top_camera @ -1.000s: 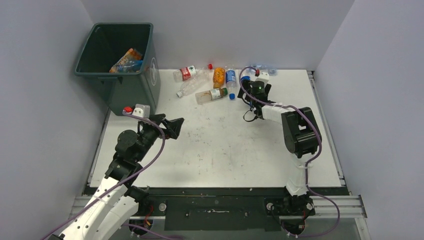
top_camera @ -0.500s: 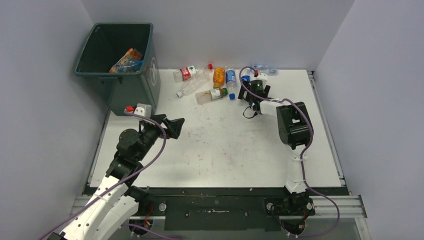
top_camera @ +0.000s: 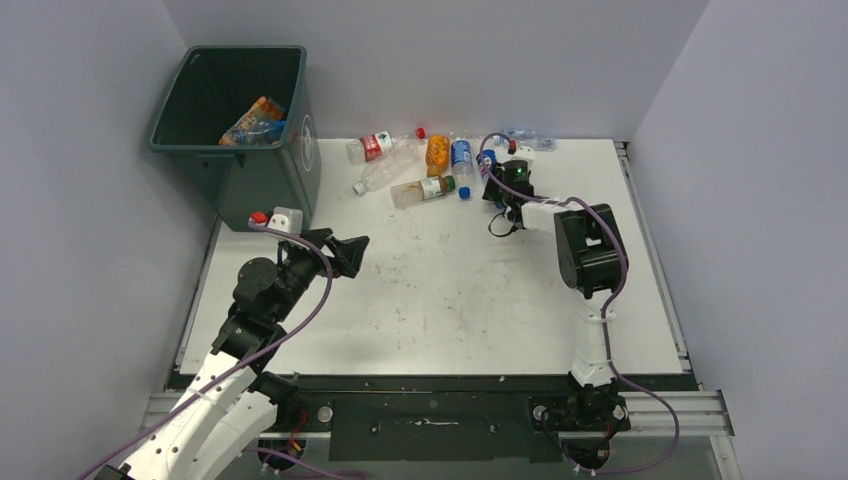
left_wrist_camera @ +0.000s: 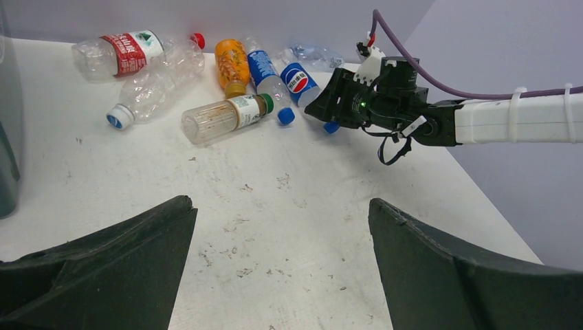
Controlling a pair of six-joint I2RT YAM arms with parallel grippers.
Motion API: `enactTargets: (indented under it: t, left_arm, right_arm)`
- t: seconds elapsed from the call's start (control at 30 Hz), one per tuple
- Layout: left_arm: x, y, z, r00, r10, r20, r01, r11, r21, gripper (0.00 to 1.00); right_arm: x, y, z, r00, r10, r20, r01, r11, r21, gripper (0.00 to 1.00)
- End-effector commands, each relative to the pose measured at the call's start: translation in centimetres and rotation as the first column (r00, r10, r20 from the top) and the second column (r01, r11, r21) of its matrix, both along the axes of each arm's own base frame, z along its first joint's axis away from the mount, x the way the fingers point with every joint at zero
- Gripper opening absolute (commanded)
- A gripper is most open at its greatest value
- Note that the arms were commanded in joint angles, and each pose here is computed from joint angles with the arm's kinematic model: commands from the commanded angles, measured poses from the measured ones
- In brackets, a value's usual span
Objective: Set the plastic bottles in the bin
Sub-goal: Pick up the plastic bottle at the center of the board.
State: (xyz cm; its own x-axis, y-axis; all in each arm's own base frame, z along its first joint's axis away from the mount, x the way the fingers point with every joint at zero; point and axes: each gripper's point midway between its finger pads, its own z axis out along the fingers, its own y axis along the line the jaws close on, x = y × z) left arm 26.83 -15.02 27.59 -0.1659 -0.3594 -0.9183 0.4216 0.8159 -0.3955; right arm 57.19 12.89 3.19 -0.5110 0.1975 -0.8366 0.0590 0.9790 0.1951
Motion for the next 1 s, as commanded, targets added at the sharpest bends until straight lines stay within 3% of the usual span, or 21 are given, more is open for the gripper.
enactTargets:
  t: [0.0, 0.1, 0.27, 0.43, 0.53, 0.7, 0.8, 0.97]
  left_arm:
    - [-0.2, 0.4, 2.9, 0.997, 0.015, 0.073, -0.013, 1.0, -0.024, 0.96]
    - [-0.3, 0.7, 3.3, 0.996, 0.027, 0.088, -0.025, 0.999, -0.024, 0.96]
    - [-0.4, 1.5, 3.9, 0.991, 0.06, 0.117, -0.057, 0.998, -0.029, 0.96]
    - [-0.2, 3.7, 4.8, 0.973, 0.175, 0.149, -0.167, 0.984, -0.066, 0.96]
    - [-0.6, 4.2, 6.0, 0.95, 0.183, 0.254, -0.177, 0.983, -0.044, 0.96]
    - [-2.4, 0.6, 7.3, 0.925, -0.056, 0.375, 0.01, 0.992, 0.124, 0.96]
    - [-3.6, -1.8, 8.0, 0.89, -0.203, 0.408, 0.112, 0.966, 0.235, 0.96]
    - [-4.9, -5.2, 6.4, 0.834, -0.433, 0.341, 0.192, 0.809, 0.556, 0.96]
  right_arm:
    - [0.1, -0.3, 5.4, 0.992, -0.013, 0.122, 0.009, 0.999, 0.039, 0.27]
    - [-1.4, -0.8, 8.9, 0.98, -0.07, 0.187, 0.053, 0.994, 0.093, 0.22]
    - [-6.0, 0.0, 15.8, 0.95, -0.125, 0.288, 0.068, 0.977, 0.2, 0.06]
    - [-13.0, 2.3, 21.3, 0.926, -0.099, 0.365, 0.008, 0.97, 0.243, 0.05]
    - [-17.8, 4.2, 24.5, 0.912, -0.029, 0.409, -0.1, 0.952, 0.29, 0.05]
    - [-24.7, 7.9, 26.6, 0.906, 0.222, 0.36, -0.336, 0.895, 0.294, 0.05]
    - [-28.9, 9.0, 25.5, 0.879, 0.412, 0.239, -0.467, 0.842, 0.268, 0.05]
    - [-35.0, 9.2, 23.8, 0.777, 0.624, 0.08, -0.62, 0.739, 0.263, 0.05]
